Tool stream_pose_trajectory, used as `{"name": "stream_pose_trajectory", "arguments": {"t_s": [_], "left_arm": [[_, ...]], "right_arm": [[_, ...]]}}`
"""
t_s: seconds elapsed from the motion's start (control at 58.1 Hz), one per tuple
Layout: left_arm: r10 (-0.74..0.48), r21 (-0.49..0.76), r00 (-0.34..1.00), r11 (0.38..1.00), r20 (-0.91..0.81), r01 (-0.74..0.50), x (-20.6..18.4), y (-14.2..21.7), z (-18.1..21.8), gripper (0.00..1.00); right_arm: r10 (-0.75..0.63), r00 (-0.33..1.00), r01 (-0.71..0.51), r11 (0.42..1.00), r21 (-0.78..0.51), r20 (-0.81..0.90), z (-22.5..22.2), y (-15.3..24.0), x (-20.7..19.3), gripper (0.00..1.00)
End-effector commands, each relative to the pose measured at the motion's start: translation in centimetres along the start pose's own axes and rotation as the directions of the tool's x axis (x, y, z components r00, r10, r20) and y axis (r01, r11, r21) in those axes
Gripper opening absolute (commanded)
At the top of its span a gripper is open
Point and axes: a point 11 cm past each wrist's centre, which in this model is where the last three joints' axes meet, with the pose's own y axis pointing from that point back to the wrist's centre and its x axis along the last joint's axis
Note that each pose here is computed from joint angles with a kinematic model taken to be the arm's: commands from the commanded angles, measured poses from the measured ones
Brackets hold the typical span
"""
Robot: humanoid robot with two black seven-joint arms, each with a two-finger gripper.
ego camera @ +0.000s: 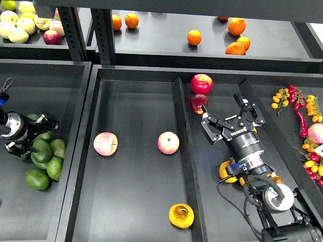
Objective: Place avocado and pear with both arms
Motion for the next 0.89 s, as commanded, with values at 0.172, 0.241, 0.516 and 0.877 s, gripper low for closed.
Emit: {"name": "stream_pose_trajectory", "arguments": {"t_s": [0.172, 0.241, 0.516, 0.877], "left_arm": [[-0.053, -0.179, 0.971, 0.984, -0.234, 0.010, 2.0, 2.1, 0.2, 0.99], [-0.087, -0.226, 0.955, 0.974, -0.282, 0.021, 1.9, 2.2, 0.4, 0.99], [-0.302, -0.433, 0.836, 0.897, -0.458, 0.086, -0.4, 1.1, 0.6, 0.99], [-0.620, -0.669, 0.491, 0.737, -0.612, 0.096, -8.0, -4.1, -0.8, 0.99]], "right_arm": [[0.042, 0.999, -0.042, 0.999, -0.027, 0.009, 1.1, 0.7, 1.3, 0.99], [0.054, 0.998, -0.054, 0.998, -0.038, 0.011, 1.6, 0.9, 1.7, 0.99], [0.072, 0.997, -0.071, 0.996, -0.057, 0.016, 2.4, 1.4, 2.3, 0.99], [0.096, 0.995, -0.094, 0.993, -0.065, 0.027, 3.0, 2.2, 3.2, 0.99]]}}
